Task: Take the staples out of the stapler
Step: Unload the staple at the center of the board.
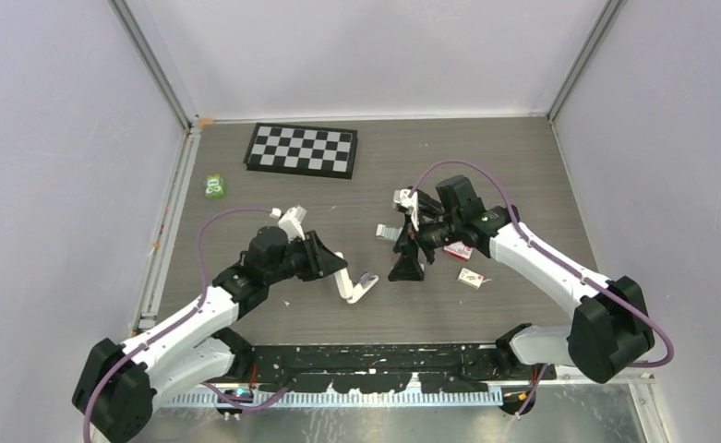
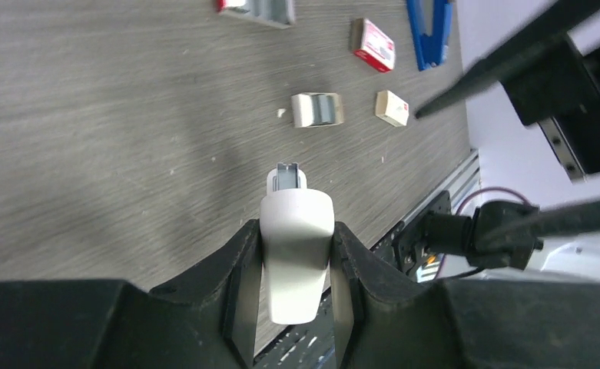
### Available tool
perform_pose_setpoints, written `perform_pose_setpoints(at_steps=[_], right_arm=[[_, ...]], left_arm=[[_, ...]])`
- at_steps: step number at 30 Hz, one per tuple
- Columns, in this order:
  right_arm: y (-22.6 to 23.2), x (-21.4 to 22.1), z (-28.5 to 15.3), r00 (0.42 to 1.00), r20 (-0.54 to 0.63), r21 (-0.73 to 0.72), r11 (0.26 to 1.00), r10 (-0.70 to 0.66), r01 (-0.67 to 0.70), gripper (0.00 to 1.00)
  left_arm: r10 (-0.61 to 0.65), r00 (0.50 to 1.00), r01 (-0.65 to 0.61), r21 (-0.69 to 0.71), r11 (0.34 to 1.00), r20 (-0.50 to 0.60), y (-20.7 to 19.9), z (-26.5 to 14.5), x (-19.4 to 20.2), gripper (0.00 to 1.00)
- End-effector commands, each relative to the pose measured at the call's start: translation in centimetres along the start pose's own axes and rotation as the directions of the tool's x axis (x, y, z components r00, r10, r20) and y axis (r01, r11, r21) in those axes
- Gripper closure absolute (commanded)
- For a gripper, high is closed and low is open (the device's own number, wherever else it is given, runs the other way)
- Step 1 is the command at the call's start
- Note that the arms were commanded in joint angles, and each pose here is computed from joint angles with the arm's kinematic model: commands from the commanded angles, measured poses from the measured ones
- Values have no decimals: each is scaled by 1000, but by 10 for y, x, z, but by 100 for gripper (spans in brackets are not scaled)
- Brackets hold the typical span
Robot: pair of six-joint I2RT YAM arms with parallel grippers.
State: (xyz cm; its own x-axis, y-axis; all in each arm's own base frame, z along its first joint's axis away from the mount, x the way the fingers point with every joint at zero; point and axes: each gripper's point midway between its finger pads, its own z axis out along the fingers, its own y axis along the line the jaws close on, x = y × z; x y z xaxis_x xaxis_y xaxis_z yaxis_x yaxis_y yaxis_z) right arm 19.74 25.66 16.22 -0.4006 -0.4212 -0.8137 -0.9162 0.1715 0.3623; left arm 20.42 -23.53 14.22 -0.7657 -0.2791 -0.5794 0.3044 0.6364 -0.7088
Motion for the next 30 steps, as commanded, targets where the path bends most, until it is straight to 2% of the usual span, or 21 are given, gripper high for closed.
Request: perform_pose_setpoints(at_steps=[1, 5, 8, 13, 16, 17, 19, 21, 23, 25, 27, 28, 30], right_arm=[[4, 2, 0, 995, -26, -3, 995, -101, 101, 4], [-3, 10, 5, 988, -72, 40, 990, -134, 137, 4], [0, 29, 15, 943, -160, 40, 953, -290, 300, 4], [13, 55, 34, 849, -222, -73, 877, -479, 476, 2], [14, 58, 43, 819, -249, -91, 855, -517, 511, 0], [17, 52, 46, 834, -235, -88, 865, -499, 493, 0], [21, 30, 51, 900, -194, -44, 920, -390, 389, 0], [31, 2, 53, 963, -126, -49, 971, -240, 235, 0], [36, -27, 54, 998, -49, -60, 998, -38, 35, 1], [29, -40, 51, 984, 28, -91, 981, 177, -174, 1], [0, -50, 38, 920, 175, -96, 936, 351, -339, 1], [-5, -55, 32, 903, 232, -111, 932, 363, -346, 1], [-1, -47, 29, 940, 224, -95, 966, 256, -241, 1]], left_arm=[[-268, 962, 263, -82, 961, -53, 9, 6, 6, 100], [-372, 925, 352, -186, 917, -84, 30, 16, 16, 100], [-408, 909, 381, -223, 897, -88, 36, 21, 18, 100], [-426, 903, 401, -243, 883, -58, 40, 20, 12, 100], [-363, 927, 340, -201, 919, -94, 32, 16, 11, 100], [-338, 934, 315, -183, 931, -112, 28, 14, 11, 100], [-257, 952, 247, -83, 966, -166, 9, 9, 11, 100], [-173, 971, 182, 43, 982, -165, -10, 4, 7, 100], [-126, 984, 143, 138, 980, -122, -23, -1, 1, 100], [-126, 990, 135, 163, 977, -65, -25, -5, -5, 100], [-151, 988, 151, 161, 975, -18, -23, -8, -10, 100], [-167, 986, 165, 157, 974, 0, -21, -9, -11, 100], [-214, 977, 209, 145, 967, 20, -19, -10, -13, 100]])
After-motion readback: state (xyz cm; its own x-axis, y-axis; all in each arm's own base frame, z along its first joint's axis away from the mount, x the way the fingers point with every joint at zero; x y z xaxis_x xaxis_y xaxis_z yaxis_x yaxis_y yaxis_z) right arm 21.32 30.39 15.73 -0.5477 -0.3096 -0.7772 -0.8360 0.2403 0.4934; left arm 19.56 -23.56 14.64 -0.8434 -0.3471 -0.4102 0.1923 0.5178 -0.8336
